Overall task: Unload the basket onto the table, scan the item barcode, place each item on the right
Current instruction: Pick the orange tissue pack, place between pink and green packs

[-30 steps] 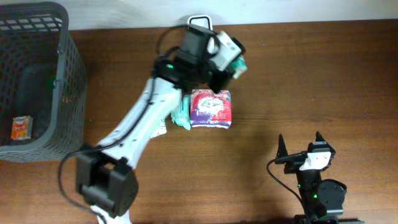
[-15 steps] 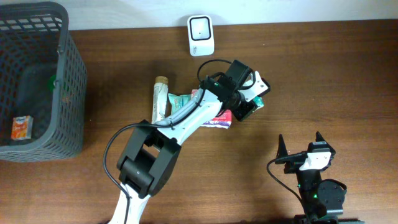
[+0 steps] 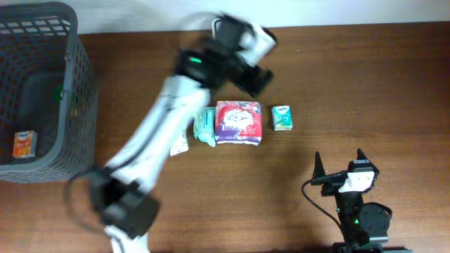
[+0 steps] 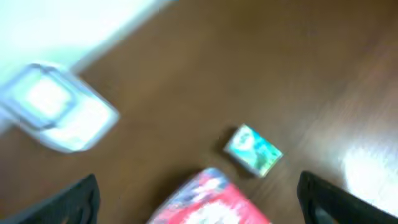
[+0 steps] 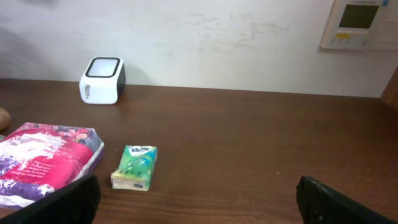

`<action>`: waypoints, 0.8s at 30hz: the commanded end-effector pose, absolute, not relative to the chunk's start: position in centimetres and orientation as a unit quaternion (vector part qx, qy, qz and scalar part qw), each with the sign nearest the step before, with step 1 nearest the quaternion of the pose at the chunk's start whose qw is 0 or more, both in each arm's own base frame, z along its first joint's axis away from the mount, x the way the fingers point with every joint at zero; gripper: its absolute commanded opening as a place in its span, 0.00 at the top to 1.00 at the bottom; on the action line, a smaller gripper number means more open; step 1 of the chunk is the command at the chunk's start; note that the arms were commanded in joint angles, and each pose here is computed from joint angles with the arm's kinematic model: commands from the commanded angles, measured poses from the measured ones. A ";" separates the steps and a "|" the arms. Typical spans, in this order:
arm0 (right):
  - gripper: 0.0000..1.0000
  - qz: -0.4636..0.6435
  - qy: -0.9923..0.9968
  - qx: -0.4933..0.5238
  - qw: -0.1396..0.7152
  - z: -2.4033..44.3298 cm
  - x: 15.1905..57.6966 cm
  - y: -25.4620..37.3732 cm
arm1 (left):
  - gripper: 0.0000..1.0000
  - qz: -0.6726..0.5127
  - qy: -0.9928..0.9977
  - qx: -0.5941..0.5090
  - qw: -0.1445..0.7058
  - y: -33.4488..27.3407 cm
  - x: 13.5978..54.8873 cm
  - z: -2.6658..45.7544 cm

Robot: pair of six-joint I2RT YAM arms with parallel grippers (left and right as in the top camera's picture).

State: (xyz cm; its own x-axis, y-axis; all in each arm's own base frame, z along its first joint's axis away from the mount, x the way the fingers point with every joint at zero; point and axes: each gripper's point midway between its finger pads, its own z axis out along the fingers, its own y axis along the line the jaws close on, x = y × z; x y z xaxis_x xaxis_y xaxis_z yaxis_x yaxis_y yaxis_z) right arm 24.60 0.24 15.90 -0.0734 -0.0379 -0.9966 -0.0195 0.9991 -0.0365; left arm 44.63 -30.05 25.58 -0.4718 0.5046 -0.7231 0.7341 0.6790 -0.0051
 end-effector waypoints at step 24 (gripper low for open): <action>0.01 -0.010 0.734 -0.021 0.679 15.6 24.6 0.2 | 0.08 0.194 0.936 -0.272 0.114 28.1 34.6 21.5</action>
State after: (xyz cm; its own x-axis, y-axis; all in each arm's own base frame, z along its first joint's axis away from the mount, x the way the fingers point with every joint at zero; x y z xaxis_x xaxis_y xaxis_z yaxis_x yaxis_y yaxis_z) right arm 24.60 0.24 15.90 -0.0734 -0.0379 -0.9966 -0.0192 0.9991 -0.0365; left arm 34.68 26.83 24.57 -0.8274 -0.4077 -0.3863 -0.5265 0.8025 0.2806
